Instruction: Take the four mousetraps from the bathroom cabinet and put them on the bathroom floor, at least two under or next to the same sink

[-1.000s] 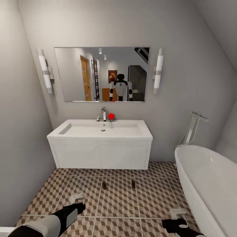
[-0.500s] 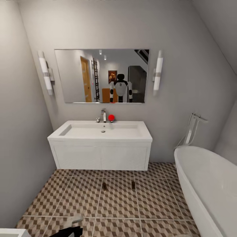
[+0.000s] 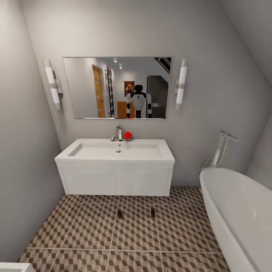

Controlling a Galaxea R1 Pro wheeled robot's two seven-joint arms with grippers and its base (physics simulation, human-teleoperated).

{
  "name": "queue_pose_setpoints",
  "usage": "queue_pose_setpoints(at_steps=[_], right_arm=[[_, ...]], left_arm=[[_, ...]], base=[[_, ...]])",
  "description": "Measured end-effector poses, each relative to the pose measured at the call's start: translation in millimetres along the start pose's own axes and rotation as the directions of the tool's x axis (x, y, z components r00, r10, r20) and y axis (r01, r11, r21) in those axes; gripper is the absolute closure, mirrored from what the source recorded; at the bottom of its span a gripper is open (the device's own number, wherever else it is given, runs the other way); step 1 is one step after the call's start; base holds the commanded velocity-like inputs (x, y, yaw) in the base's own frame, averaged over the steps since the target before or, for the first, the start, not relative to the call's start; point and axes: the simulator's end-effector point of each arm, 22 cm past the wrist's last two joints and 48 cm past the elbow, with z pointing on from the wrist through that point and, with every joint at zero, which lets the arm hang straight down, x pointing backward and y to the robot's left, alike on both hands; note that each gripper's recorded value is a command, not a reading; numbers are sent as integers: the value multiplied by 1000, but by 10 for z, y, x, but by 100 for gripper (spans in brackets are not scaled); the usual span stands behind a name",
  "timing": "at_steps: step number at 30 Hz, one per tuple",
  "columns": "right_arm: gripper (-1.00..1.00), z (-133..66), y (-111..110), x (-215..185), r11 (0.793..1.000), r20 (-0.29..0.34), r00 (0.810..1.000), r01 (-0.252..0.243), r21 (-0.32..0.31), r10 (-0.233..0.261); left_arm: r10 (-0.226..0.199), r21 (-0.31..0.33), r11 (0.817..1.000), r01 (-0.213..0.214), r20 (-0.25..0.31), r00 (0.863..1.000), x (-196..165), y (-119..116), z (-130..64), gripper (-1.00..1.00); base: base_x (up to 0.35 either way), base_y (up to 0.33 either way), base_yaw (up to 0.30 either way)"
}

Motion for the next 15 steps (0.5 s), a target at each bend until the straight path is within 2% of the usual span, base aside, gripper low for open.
queue_pose_setpoints(at_steps=[8, 15], right_arm=[[-100, -59, 107, 508, 1000, -64, 998, 8, -20, -9], [-100, -91, 138, 704, 1000, -88, 996, 11, -26, -13]], left_arm=[[11, -4, 1000, -12, -67, 998, 532, 43, 3, -100], [18, -8, 1000, -18, -99, 995, 789, 78, -6, -100]], base=[[0, 0, 0], [0, 0, 0]])
